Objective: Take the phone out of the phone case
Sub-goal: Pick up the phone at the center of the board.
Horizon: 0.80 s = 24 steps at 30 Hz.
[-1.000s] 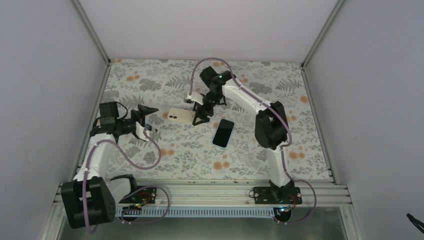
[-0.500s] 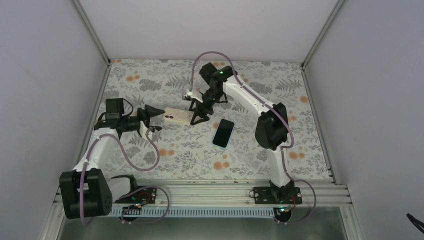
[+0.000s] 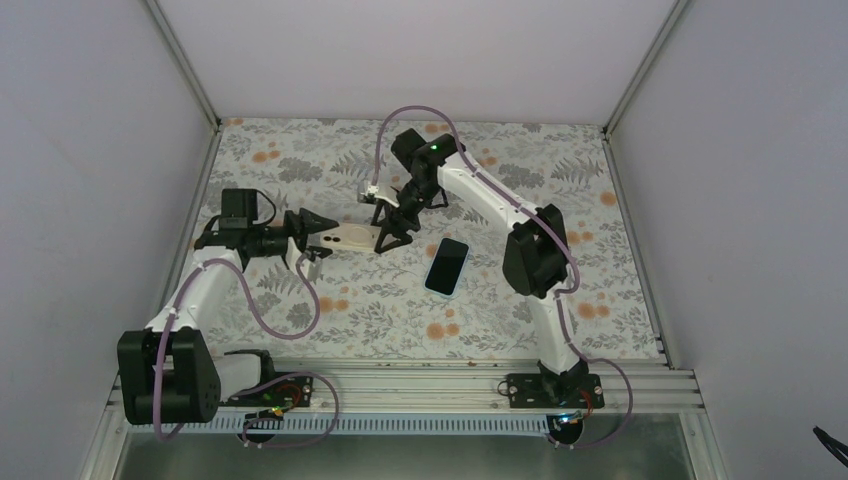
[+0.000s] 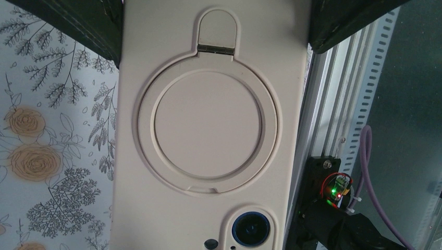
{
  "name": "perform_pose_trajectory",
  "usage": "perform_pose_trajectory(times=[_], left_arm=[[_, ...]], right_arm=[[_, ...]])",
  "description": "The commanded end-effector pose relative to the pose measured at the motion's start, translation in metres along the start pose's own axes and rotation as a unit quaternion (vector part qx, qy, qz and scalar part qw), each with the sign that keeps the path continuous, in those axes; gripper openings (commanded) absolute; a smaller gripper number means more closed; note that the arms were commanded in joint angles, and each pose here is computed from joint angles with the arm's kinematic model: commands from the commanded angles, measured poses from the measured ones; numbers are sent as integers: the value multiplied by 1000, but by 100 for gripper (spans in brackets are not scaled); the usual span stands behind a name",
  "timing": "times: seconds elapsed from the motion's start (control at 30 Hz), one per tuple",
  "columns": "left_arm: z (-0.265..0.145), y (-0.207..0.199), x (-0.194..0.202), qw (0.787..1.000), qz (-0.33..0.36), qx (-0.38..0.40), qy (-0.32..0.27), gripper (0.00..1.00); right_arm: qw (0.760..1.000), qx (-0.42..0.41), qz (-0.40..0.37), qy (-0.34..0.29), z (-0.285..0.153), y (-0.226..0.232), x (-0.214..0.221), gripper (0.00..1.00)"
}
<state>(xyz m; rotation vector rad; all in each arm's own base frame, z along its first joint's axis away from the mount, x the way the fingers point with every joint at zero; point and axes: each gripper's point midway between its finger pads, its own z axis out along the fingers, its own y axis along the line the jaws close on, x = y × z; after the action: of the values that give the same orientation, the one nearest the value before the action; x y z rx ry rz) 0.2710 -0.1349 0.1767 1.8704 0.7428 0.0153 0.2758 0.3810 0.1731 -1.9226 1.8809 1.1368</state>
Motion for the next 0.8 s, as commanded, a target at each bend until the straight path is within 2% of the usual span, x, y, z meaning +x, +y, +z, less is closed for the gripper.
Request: perform_pose_trajectory(times=[0.0, 0.17, 0.3, 0.53, 0.63, 0.77], left_arm=[[2, 5, -15, 977, 212, -9, -36, 66], [5, 1, -19, 976, 213, -3, -42, 60], [4, 3, -22, 976, 212, -1, -47, 49], [3, 6, -25, 976, 213, 1, -51, 16], [3, 9, -27, 976, 212, -2, -56, 10], [3, 8, -30, 975, 213, -2, -60, 8]], right_arm=[[998, -28, -23, -46, -3, 15, -28, 53], [998, -39, -23, -54, -2, 20, -31, 52], [998, -42, -22, -49, 1, 23, -29, 51], [998, -43, -20, -47, 2, 23, -27, 50], [998, -44, -20, -46, 2, 24, -27, 50], [998, -44, -18, -43, 2, 26, -24, 50]])
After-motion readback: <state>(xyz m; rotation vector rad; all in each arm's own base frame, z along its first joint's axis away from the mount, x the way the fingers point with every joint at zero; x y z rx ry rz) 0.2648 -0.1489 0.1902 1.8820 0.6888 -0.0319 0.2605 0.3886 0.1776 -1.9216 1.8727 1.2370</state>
